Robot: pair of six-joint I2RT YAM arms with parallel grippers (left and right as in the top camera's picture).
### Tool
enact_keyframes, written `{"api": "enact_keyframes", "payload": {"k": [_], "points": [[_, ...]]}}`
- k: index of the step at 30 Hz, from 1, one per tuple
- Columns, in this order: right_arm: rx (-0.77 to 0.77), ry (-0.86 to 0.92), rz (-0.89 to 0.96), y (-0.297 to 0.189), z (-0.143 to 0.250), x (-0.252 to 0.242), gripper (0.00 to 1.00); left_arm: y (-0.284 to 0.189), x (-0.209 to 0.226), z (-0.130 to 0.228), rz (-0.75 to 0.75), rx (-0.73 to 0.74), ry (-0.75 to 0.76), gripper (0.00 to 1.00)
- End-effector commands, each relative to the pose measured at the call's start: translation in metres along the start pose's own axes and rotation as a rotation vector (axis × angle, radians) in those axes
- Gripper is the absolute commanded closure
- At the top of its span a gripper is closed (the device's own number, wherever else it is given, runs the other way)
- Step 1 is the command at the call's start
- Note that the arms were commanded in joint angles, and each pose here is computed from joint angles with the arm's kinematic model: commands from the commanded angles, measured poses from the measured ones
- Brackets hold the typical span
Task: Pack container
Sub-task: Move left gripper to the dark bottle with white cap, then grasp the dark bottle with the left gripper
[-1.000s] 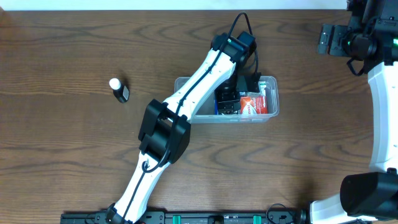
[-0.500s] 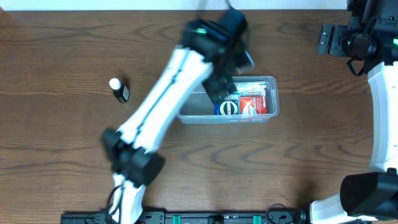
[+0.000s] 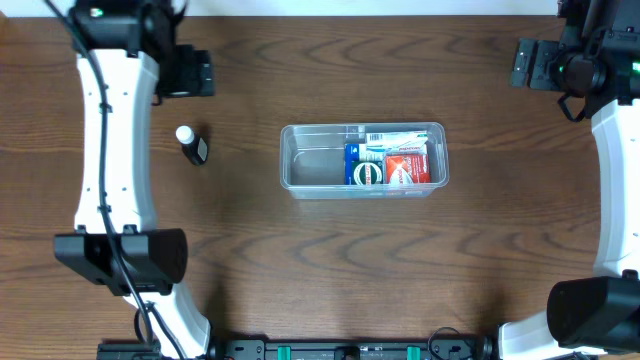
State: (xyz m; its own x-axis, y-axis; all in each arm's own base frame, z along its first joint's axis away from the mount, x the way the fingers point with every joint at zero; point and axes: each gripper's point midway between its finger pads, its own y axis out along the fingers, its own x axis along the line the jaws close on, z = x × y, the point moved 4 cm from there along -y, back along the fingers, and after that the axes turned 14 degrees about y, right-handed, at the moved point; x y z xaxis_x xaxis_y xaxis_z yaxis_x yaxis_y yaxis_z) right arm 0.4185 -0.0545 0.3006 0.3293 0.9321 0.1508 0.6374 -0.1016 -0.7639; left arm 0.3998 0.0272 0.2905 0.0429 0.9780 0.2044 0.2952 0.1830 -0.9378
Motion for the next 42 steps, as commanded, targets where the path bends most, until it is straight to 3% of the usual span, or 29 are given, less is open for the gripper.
{"api": "enact_keyframes", "payload": {"k": [1,11,19,21,24,25,37,42], "points": [[-0.005,0.017,0.008,-0.001,-0.002,-0.002,0.01,0.038,0.005,0.005,0.055,0.083,-0.004,0.02],[-0.005,0.017,0.008,-0.001,-0.002,-0.002,0.01,0.137,-0.008,0.029,0.109,0.296,0.02,0.02],[-0.005,0.017,0.008,-0.001,-0.002,-0.002,0.01,0.166,-0.014,0.027,0.127,0.317,0.02,0.01],[-0.005,0.017,0.008,-0.001,-0.002,-0.002,0.01,0.166,-0.014,0.026,0.126,0.313,0.019,0.1],[-0.005,0.017,0.008,-0.001,-0.002,-0.002,0.01,0.166,-0.014,0.027,0.126,0.315,0.015,0.46],[-0.005,0.017,0.008,-0.001,-0.002,-0.002,0.01,0.166,-0.014,0.027,0.129,0.316,0.015,0.52],[-0.005,0.017,0.008,-0.001,-0.002,-0.002,0.01,0.162,-0.021,0.034,0.18,0.353,0.013,0.55],[-0.005,0.017,0.008,-0.001,-0.002,-0.002,0.01,0.162,-0.021,0.035,0.18,0.356,0.013,0.65]]}}
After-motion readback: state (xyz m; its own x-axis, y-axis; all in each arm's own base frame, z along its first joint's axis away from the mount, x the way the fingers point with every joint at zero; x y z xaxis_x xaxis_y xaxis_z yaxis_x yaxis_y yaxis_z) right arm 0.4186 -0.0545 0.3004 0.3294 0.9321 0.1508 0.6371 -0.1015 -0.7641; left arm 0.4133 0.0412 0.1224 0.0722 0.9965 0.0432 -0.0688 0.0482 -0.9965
